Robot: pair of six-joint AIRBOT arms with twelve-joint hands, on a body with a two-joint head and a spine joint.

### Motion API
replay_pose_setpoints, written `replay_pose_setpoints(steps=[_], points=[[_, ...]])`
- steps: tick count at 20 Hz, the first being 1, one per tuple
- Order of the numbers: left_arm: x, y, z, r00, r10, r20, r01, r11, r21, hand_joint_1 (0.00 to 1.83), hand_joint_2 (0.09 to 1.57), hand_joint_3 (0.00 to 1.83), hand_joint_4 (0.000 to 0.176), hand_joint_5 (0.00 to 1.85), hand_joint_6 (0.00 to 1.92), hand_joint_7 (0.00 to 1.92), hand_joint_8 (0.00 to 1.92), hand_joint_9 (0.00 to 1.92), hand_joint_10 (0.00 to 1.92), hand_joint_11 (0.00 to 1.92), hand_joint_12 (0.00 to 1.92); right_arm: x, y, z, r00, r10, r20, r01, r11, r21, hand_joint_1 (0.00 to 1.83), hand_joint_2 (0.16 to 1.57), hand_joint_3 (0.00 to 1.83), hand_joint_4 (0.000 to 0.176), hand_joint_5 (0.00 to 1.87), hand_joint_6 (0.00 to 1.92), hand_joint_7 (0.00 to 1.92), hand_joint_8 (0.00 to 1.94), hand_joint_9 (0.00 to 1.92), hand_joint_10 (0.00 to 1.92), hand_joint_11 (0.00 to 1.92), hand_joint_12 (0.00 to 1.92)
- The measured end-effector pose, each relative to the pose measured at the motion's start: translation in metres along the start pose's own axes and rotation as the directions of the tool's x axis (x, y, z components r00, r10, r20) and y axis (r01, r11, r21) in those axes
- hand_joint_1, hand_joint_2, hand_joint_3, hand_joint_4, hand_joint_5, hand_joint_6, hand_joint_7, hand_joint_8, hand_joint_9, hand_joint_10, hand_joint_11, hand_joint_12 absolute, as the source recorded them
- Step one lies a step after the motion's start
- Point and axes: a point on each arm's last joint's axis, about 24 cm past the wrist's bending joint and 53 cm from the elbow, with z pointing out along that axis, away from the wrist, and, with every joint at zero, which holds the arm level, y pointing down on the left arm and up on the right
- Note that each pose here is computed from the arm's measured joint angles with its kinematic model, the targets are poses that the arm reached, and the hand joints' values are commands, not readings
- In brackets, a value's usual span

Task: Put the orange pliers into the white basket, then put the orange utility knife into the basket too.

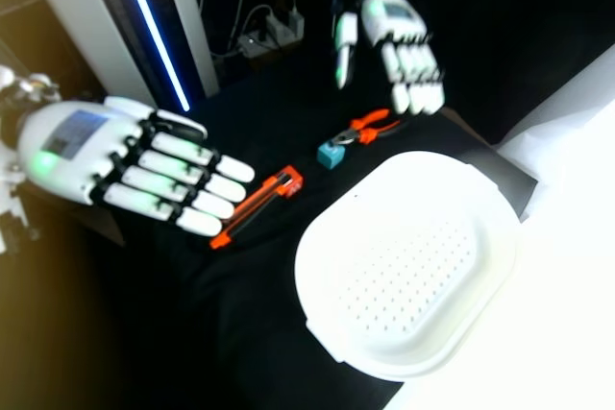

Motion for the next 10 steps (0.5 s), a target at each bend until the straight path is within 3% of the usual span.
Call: replay_pose_setpoints(steps=[2,3,4,5,6,7,8,9,10], points=[[0.011,0.005,0.005,0.9994,-0.016,-0.030,0.016,0.9997,-0.019,0.40,1.25,0.00,0.004,0.13,0.02,0.17,0.01,0.12,0.05,0.03,0.02,0.000,-0.001,0.000,1.000,0.002,0.000,-0.002,1.000,0.003,0.00,1.25,0.00,0.036,0.00,0.00,0.00,0.00,0.00,0.00,0.00,0.00],[0.015,0.012,0.009,0.9989,-0.029,-0.037,0.027,0.9988,-0.041,0.48,1.24,0.00,0.015,0.17,0.03,0.19,0.01,0.14,0.06,0.05,0.03,0.000,-0.001,0.000,1.000,0.003,0.001,-0.003,1.000,0.004,0.00,1.25,0.00,0.024,0.00,0.00,0.00,0.00,0.00,0.00,0.00,0.00],[0.017,0.018,0.011,0.9985,-0.034,-0.044,0.031,0.9977,-0.060,0.55,1.22,0.02,0.002,0.26,0.01,0.23,0.04,0.15,0.16,0.01,0.49,0.000,-0.001,0.000,1.000,0.005,0.002,-0.005,1.000,0.006,0.00,1.25,0.00,0.015,0.00,0.00,0.00,0.00,0.00,0.00,0.00,0.00],[0.020,0.026,0.013,0.9976,-0.046,-0.052,0.041,0.9957,-0.083,0.71,1.23,0.01,0.000,0.37,0.31,0.37,0.34,0.07,0.84,0.00,1.20,0.000,-0.002,0.000,1.000,0.005,0.002,-0.005,1.000,0.007,0.00,1.25,0.00,0.012,0.00,0.00,0.00,0.00,0.00,0.00,0.00,0.00],[0.023,0.029,0.014,0.9965,-0.060,-0.058,0.054,0.9937,-0.098,0.83,1.33,0.01,0.015,0.50,1.38,0.25,1.17,0.08,1.49,0.00,1.78,-0.001,-0.002,0.000,1.000,0.007,0.003,-0.007,1.000,0.009,0.00,1.25,0.00,0.012,0.00,0.00,0.00,0.00,0.00,0.00,0.00,0.00],[0.022,0.028,0.017,0.9972,-0.051,-0.054,0.046,0.9949,-0.090,0.86,1.39,0.01,0.000,0.48,1.68,0.19,1.61,0.14,1.75,0.12,1.89,-0.001,-0.002,0.000,1.000,0.006,0.003,-0.006,1.000,0.009,0.00,1.25,0.00,0.013,0.00,0.00,0.00,0.00,0.00,0.00,0.00,0.00],[0.017,0.026,0.022,0.9979,-0.046,-0.045,0.043,0.9955,-0.084,0.94,1.43,0.04,0.013,0.43,1.86,0.39,1.79,0.35,1.89,0.44,1.92,0.000,-0.003,0.000,1.000,0.008,0.003,-0.008,1.000,0.010,0.00,1.26,0.01,0.016,0.00,0.00,0.00,0.00,0.00,0.00,0.00,0.00],[0.017,0.027,0.025,0.9979,-0.047,-0.046,0.043,0.9954,-0.085,0.95,1.44,0.04,0.018,0.40,1.90,0.47,1.86,0.67,1.91,0.77,1.92,-0.001,-0.002,0.000,1.000,0.006,0.003,-0.006,1.000,0.008,0.03,1.27,0.01,0.024,0.00,0.00,0.00,0.00,0.00,0.00,0.00,0.00],[0.016,0.025,0.027,0.9983,-0.040,-0.042,0.037,0.9963,-0.078,0.93,1.43,0.04,0.000,0.44,1.86,0.68,1.91,0.91,1.92,1.03,1.92,-0.001,-0.004,0.000,1.000,0.010,0.004,-0.010,1.000,0.014,0.02,1.27,0.01,0.017,0.00,0.00,0.00,0.00,0.00,0.00,0.00,0.00]])
